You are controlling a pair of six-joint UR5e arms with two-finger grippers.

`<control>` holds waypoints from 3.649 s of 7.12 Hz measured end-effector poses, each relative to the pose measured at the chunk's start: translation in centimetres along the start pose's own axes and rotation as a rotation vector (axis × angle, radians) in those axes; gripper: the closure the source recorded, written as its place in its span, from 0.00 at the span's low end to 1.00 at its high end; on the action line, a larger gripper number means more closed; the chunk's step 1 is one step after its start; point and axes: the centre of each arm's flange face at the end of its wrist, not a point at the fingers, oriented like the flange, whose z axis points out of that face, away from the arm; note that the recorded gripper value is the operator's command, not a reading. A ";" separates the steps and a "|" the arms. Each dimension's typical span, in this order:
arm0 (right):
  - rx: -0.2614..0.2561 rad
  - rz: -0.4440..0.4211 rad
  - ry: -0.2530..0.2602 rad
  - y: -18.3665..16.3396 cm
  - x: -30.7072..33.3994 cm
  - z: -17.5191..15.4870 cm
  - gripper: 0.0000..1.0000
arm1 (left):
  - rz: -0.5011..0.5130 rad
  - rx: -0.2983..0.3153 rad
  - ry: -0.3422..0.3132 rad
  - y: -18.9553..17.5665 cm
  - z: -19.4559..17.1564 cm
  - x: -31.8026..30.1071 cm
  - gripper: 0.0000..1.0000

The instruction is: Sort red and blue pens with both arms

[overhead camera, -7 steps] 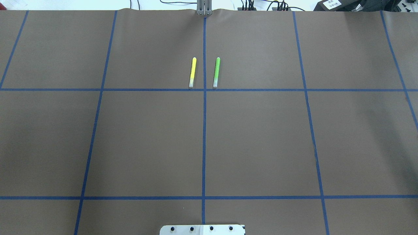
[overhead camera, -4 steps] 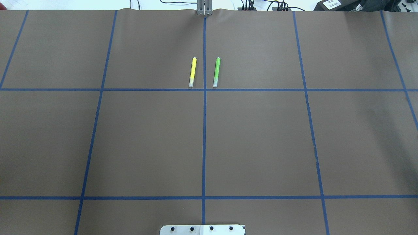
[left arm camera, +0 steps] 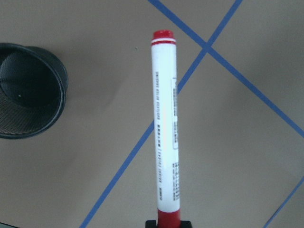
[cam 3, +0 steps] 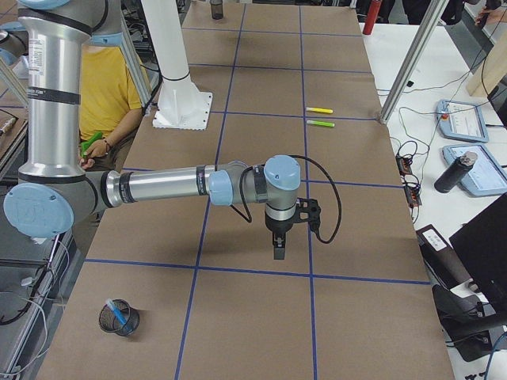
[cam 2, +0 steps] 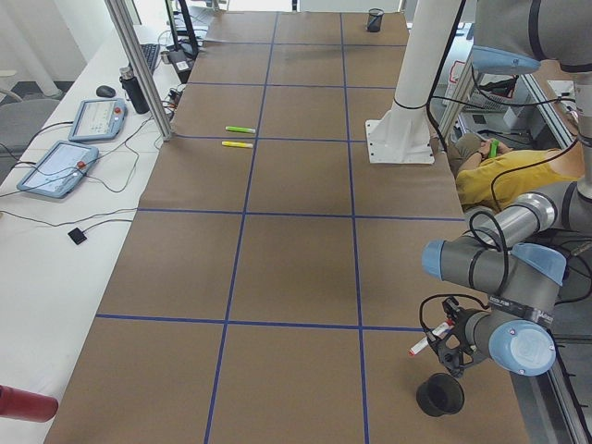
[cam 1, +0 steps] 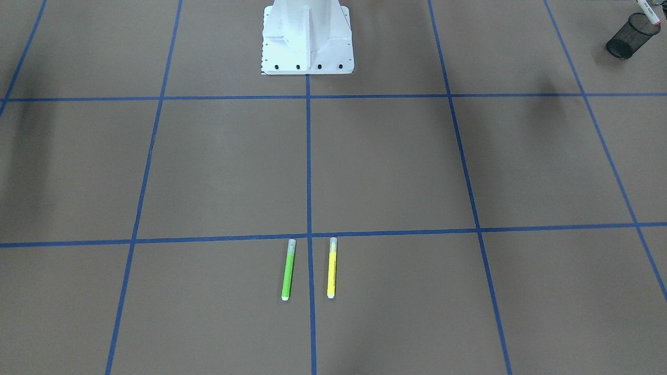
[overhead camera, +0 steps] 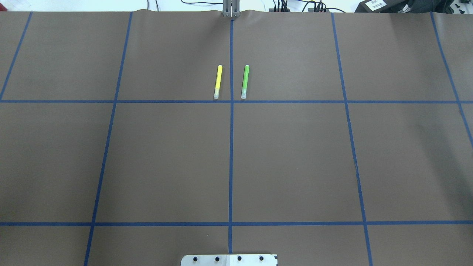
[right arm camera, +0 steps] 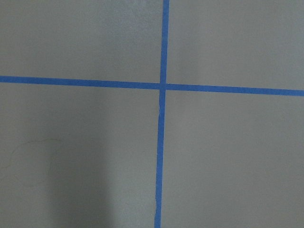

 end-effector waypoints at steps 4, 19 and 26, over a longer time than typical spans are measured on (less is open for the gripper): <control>-0.003 0.001 -0.001 0.4 0.3 0.3 0.00 | -0.218 -0.163 0.132 -1.7 2.0 -3.8 1.00; 0.050 -0.038 -0.012 2.2 0.9 0.7 0.00 | -0.340 -0.093 -0.006 -2.5 -2.5 -9.7 1.00; 0.051 -0.040 -0.012 2.0 0.9 0.7 0.00 | -0.404 -0.148 0.084 -3.5 0.2 -11.9 1.00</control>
